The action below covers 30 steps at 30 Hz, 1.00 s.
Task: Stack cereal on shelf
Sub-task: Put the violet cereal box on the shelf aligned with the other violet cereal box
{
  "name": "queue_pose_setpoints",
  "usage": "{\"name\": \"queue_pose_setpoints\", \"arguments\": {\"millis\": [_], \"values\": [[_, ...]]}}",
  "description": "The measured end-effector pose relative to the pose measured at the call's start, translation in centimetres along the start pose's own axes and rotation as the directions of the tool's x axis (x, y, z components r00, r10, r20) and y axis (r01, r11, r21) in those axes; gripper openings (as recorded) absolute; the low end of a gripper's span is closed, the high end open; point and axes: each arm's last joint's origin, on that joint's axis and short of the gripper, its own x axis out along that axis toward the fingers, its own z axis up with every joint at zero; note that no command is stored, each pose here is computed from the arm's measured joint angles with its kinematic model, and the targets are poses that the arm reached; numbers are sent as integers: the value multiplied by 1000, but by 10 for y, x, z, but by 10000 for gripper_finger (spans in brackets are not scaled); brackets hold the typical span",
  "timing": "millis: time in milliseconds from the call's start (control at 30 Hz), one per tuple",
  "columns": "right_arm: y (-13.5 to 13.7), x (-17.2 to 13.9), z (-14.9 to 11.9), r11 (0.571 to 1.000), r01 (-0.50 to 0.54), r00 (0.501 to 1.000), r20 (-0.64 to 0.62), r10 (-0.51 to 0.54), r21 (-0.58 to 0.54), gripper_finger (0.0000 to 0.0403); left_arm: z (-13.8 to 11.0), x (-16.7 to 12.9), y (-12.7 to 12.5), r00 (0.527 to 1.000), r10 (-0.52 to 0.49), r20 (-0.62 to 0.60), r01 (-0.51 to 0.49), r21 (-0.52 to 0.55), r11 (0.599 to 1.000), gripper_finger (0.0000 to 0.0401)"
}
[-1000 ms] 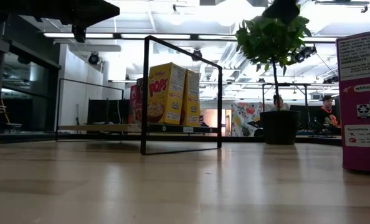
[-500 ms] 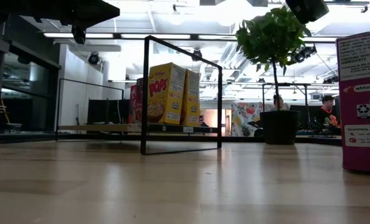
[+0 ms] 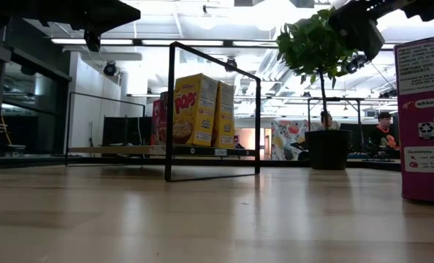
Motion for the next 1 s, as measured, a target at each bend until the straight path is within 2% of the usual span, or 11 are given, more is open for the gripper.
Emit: {"name": "queue_pose_setpoints", "arguments": {"millis": [267,467,767,867,1000], "values": [[-1,3,0,999,-1,1000,-9,1,-54,370,-2,0,0,1000,2,-14,-1,9,1000,0],[-4,23,-4,998,-23,996,-88,18,-57,370,-2,0,0,1000,2,-21,-2,13,1000,0],[-9,43,-9,995,-8,986,-167,-9,-98,368,-2,0,0,1000,2,-22,-2,14,1000,0],[-9,43,-9,995,-2,986,-168,-15,-100,352,-3,0,0,1000,3,-26,-2,17,1000,0],[-9,43,-9,995,-2,986,-169,-15,-100,312,-4,0,0,999,4,-35,-3,23,1000,0]]}}
